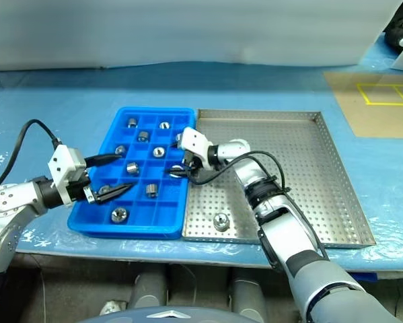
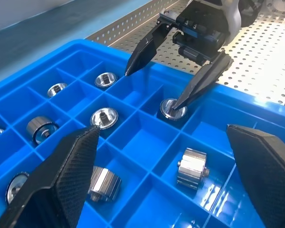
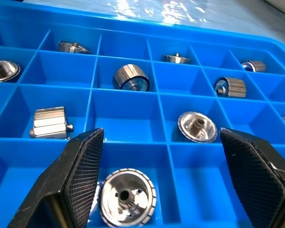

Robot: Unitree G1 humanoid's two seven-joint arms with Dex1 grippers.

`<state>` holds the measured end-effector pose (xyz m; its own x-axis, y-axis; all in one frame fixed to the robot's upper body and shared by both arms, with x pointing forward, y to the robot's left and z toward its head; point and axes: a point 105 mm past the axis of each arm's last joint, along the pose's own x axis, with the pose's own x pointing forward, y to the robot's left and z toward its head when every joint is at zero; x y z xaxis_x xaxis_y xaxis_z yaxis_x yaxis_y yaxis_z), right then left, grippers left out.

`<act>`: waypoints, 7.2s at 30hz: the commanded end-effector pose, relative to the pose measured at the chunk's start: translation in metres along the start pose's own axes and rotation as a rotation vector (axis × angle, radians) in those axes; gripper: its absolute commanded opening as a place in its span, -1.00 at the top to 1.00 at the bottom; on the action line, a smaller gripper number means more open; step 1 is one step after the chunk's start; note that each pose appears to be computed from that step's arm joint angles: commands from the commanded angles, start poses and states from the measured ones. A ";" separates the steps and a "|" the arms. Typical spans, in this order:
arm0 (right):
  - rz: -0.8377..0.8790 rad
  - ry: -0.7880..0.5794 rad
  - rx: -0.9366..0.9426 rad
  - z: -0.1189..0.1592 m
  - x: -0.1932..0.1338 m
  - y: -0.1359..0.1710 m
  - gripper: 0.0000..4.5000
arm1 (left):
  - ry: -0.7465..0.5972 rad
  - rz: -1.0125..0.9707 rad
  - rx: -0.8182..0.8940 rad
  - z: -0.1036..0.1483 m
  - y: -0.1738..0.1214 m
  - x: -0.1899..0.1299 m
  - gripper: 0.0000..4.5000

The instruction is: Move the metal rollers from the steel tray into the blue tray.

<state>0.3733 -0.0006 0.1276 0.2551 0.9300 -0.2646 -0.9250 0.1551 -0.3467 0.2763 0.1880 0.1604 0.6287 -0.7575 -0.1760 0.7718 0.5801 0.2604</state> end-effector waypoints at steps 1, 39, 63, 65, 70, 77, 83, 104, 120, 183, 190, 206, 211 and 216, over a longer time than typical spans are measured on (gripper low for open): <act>-0.072 -0.056 0.003 0.019 -0.027 -0.019 -0.78 | -0.065 -0.040 0.016 0.013 0.000 0.013 -1.00; -0.220 0.304 0.239 -0.007 -0.173 0.093 -0.78 | -0.184 -0.670 0.063 0.003 -0.081 0.113 -1.00; 0.056 0.187 0.231 -0.016 -0.096 0.097 -0.78 | -0.150 -0.407 0.016 0.019 -0.055 0.069 -1.00; 0.071 0.184 0.248 -0.021 -0.092 0.097 -0.78 | -0.144 -0.386 0.020 0.019 -0.052 0.065 -1.00; 0.122 0.212 0.261 -0.035 -0.090 0.100 -0.78 | -0.146 -0.340 0.022 0.025 -0.049 0.055 -1.00; 0.161 0.202 0.244 -0.035 -0.086 0.104 -0.78 | -0.113 -0.303 0.017 0.020 -0.047 0.047 -1.00; 0.204 0.220 0.242 -0.039 -0.088 0.113 -0.78 | -0.109 -0.300 0.019 0.019 -0.047 0.048 -1.00; 0.158 0.285 0.202 -0.059 -0.097 0.103 0.02 | -0.108 -0.305 0.025 0.016 -0.048 0.053 -1.00; 0.087 0.166 0.146 -0.025 -0.082 0.068 0.27 | -0.109 -0.224 0.042 0.021 -0.026 0.043 -1.00; 0.091 0.026 0.123 0.024 -0.082 0.006 -0.56 | -0.054 -0.160 0.049 0.013 -0.021 0.022 -1.00; -0.189 0.069 0.187 0.006 -0.126 -0.005 -0.56 | -0.099 -0.252 0.056 0.004 -0.006 0.074 -1.00; -0.435 0.074 0.233 -0.004 -0.147 -0.002 -0.56 | -0.126 -0.326 0.096 0.002 0.000 0.098 -1.00; -0.443 0.067 0.219 -0.002 -0.142 -0.007 -0.56 | -0.133 -0.299 0.099 0.005 0.004 0.094 -1.00; -0.448 0.059 0.212 -0.001 -0.141 -0.013 -0.56 | -0.131 -0.258 0.102 0.005 0.011 0.090 -1.00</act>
<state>0.3487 -0.1369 0.1561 0.6505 0.7255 -0.2248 -0.7593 0.6144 -0.2146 0.3400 0.1205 0.1385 0.3715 -0.9151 -0.1565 0.9073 0.3220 0.2705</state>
